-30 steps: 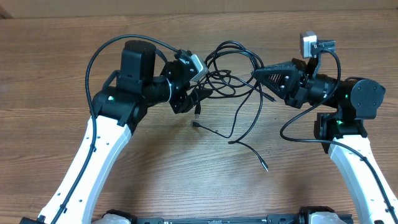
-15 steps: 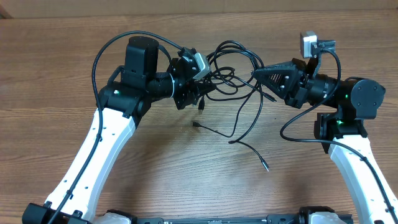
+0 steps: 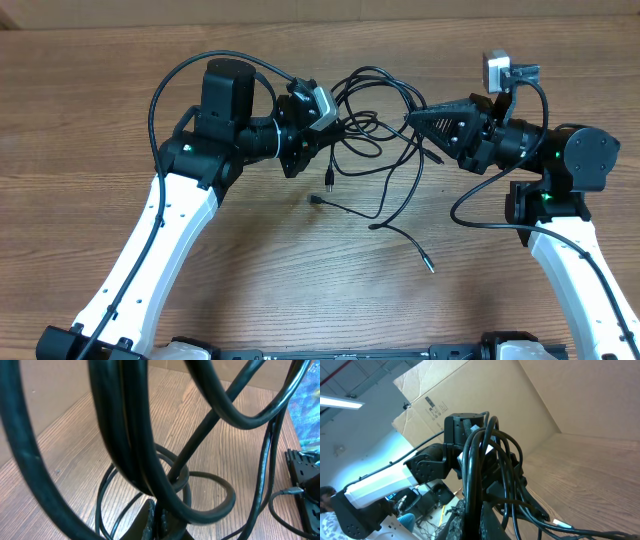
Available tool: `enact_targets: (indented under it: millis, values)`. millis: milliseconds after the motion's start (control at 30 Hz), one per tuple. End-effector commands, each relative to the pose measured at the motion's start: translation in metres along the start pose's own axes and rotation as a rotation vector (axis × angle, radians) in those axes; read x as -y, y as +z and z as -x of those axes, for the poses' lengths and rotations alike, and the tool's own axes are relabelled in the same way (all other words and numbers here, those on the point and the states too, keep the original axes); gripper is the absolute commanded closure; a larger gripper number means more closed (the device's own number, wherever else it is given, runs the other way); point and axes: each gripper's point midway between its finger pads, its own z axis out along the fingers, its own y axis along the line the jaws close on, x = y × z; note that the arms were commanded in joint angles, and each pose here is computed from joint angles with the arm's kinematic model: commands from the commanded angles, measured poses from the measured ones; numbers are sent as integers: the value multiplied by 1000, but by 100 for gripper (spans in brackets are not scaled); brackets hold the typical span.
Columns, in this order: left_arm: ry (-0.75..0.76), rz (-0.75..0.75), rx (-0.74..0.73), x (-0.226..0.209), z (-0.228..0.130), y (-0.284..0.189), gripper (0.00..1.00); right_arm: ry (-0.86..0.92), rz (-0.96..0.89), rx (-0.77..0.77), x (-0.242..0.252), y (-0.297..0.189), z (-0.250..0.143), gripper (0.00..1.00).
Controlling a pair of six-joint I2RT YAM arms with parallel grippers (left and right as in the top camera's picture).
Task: Untangle cables
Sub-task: 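Open the left gripper, drop the cables, and withdraw it leftward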
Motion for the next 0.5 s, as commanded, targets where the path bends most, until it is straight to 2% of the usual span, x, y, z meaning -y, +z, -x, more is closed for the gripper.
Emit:
enact_targets:
  millis: [0, 100, 333, 467]
  values:
    - [-2, -10, 11, -2, 2, -1, 96, -34, 9, 8, -11, -1, 6, 96]
    - [-118, 46, 4, -16, -1, -6, 96, -34, 9, 8, -11, -1, 6, 96]
    - [-594, 373, -14, -83, -32, -43, 96, -34, 9, 8, -11, -1, 6, 96]
    - [-807, 449, 27, -100, -43, -62, 96, -34, 9, 9, -11, -1, 6, 96]
